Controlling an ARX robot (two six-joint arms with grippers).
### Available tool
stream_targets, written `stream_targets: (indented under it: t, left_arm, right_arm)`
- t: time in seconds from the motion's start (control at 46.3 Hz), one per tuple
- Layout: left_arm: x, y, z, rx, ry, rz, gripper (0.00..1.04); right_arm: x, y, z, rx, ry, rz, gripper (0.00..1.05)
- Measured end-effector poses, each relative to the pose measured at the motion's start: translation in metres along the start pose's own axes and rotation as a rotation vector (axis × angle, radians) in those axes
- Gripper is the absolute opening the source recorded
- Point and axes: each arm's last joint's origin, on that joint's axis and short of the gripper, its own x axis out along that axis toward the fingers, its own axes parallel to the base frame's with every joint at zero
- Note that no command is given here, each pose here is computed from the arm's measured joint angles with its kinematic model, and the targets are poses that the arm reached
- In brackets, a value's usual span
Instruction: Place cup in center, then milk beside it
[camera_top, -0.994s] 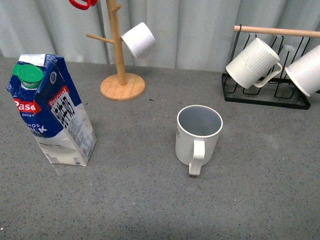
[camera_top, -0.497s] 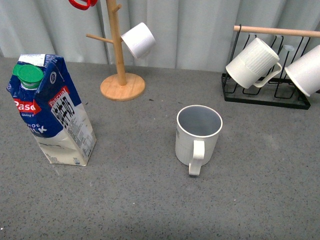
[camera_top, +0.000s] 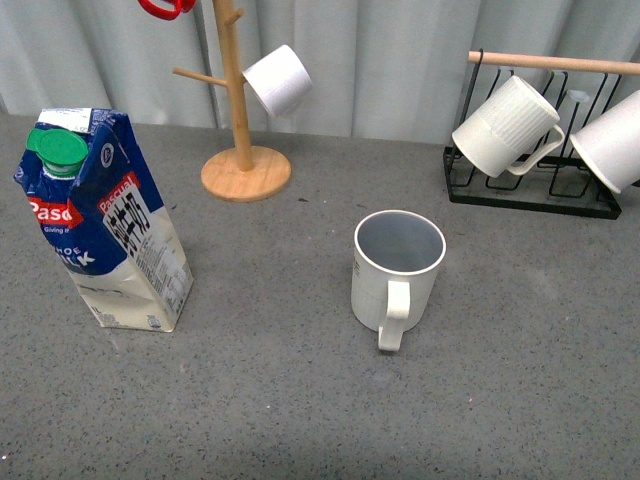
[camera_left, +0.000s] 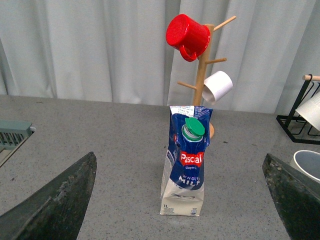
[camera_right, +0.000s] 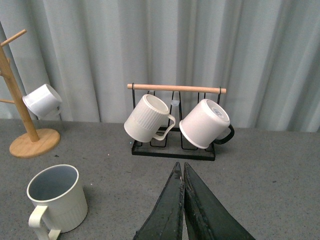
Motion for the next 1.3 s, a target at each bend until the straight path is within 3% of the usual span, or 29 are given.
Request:
stream_targets:
  t: [0.605, 1.037, 1.167, 1.297]
  left_arm:
    - [0.0, 0.0, 0.0, 0.0, 0.0, 0.0, 0.98]
    - [0.0, 0.0, 0.0, 0.0, 0.0, 0.0, 0.98]
    - [0.0, 0.0, 0.0, 0.0, 0.002, 0.004, 0.98]
    - [0.005, 0.004, -0.009, -0.086, 0.242, 0.091, 0.98]
  right_arm:
    - [-0.014, 0.0, -0.003, -0.001, 0.006, 0.002, 0.02]
    - [-0.014, 0.0, -0.003, 0.0, 0.005, 0.003, 0.67]
    - [-0.014, 0.0, -0.003, 0.0, 0.005, 0.003, 0.95]
    - [-0.014, 0.0, -0.003, 0.0, 0.005, 0.002, 0.95]
